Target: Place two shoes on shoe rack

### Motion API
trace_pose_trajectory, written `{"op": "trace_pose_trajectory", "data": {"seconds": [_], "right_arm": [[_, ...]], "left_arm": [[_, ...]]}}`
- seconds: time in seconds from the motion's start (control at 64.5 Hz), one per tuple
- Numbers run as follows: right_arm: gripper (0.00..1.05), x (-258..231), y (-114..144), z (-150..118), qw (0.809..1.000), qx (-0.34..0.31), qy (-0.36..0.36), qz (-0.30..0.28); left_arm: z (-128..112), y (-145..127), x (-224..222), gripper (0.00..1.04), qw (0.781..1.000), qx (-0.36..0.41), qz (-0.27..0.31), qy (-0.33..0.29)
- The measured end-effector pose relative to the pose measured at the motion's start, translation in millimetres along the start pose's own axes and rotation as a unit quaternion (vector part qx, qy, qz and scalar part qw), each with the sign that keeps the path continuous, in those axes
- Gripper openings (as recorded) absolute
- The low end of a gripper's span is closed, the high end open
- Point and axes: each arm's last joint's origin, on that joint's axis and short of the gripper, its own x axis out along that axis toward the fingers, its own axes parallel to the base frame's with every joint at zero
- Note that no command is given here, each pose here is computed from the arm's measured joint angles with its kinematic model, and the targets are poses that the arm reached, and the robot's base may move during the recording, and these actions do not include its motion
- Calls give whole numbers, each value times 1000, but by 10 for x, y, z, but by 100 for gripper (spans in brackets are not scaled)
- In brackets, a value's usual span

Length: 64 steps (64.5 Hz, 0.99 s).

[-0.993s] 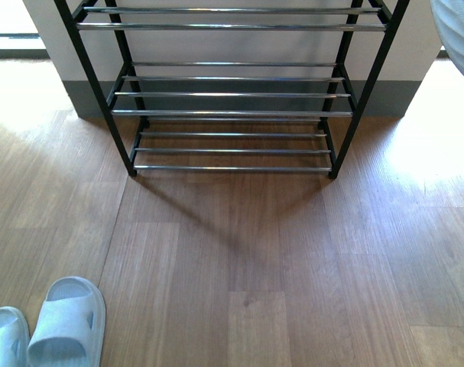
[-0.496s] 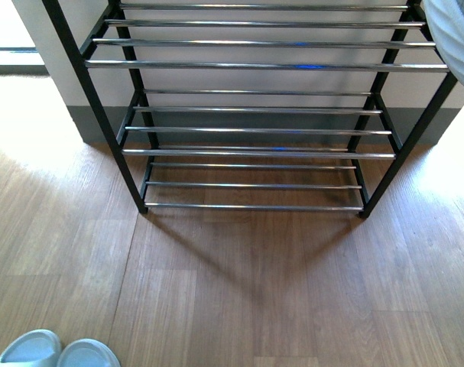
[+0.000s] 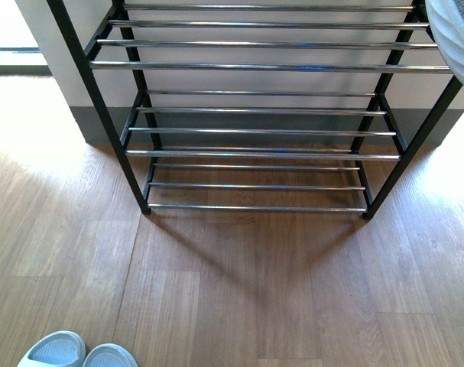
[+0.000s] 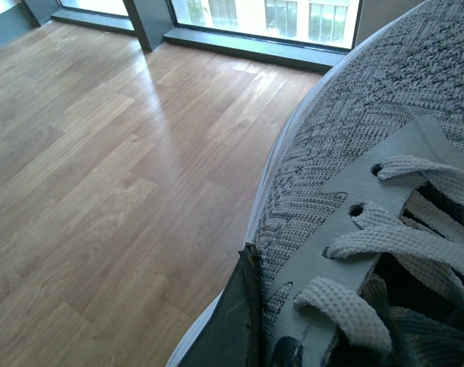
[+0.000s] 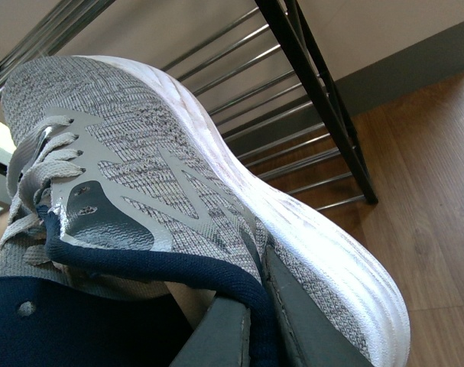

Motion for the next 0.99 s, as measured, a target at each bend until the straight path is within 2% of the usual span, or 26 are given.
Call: {"op": "trace_pose_trajectory", "data": {"seconds": [0.993], "right_arm": [[2, 0, -6, 2, 1000, -2, -3, -8]], "left_arm": [[-3, -5, -1, 2, 1000, 1, -6, 3]]}}
